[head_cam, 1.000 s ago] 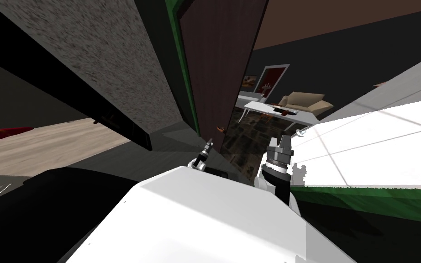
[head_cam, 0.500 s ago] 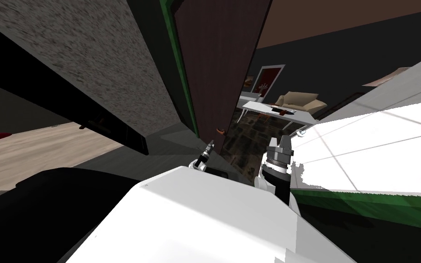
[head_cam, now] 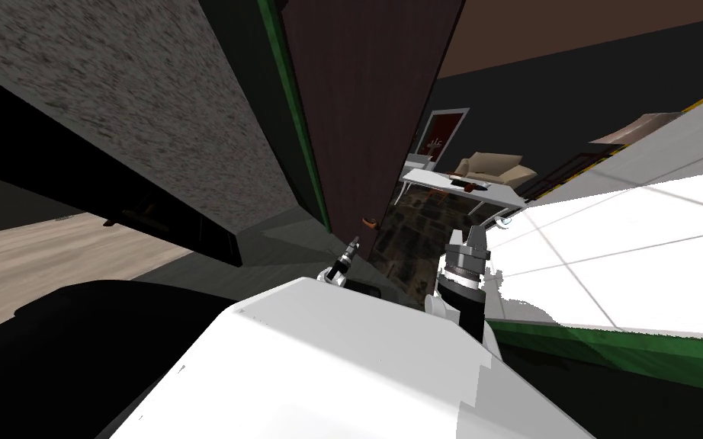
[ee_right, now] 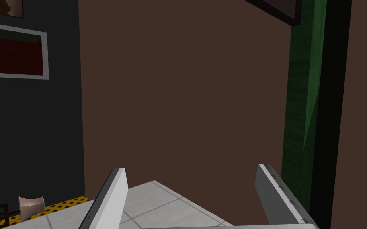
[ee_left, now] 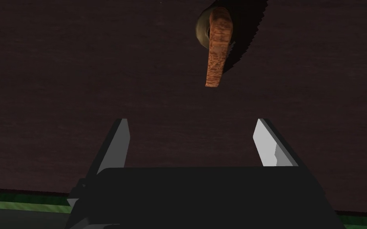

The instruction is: Push the door open

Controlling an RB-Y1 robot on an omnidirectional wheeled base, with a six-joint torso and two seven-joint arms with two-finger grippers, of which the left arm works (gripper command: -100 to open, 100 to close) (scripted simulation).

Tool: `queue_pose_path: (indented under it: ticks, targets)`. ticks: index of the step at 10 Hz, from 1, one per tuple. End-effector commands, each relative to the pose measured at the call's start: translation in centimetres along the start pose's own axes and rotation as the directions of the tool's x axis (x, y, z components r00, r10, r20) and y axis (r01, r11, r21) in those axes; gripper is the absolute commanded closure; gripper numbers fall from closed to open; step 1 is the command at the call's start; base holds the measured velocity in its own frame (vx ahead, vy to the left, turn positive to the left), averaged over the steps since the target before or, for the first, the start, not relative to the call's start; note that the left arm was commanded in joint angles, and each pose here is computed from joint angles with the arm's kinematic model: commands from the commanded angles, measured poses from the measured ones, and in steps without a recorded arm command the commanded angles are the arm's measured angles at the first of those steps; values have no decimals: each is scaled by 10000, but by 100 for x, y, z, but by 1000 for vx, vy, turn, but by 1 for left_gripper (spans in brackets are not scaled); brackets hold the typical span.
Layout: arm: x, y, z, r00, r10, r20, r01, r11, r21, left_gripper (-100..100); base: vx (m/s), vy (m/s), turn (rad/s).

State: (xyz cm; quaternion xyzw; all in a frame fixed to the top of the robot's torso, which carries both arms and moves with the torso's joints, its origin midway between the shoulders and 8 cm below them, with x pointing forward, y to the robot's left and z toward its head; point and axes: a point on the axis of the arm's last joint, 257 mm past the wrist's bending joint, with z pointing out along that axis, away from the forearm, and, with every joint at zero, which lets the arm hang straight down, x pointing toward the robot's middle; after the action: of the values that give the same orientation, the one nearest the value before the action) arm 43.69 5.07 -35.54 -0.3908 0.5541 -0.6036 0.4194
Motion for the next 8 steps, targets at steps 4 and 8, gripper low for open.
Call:
queue_pose_path:
  ticks: [4, 8]
  targets:
    - [123, 138, 1, 9998, 31, -212, -37, 9996, -287, -100, 61, 59, -56]
    - [318, 295, -5, 9987, 44, -506, -76, 9979, -643, -100, 104, 89, -82]
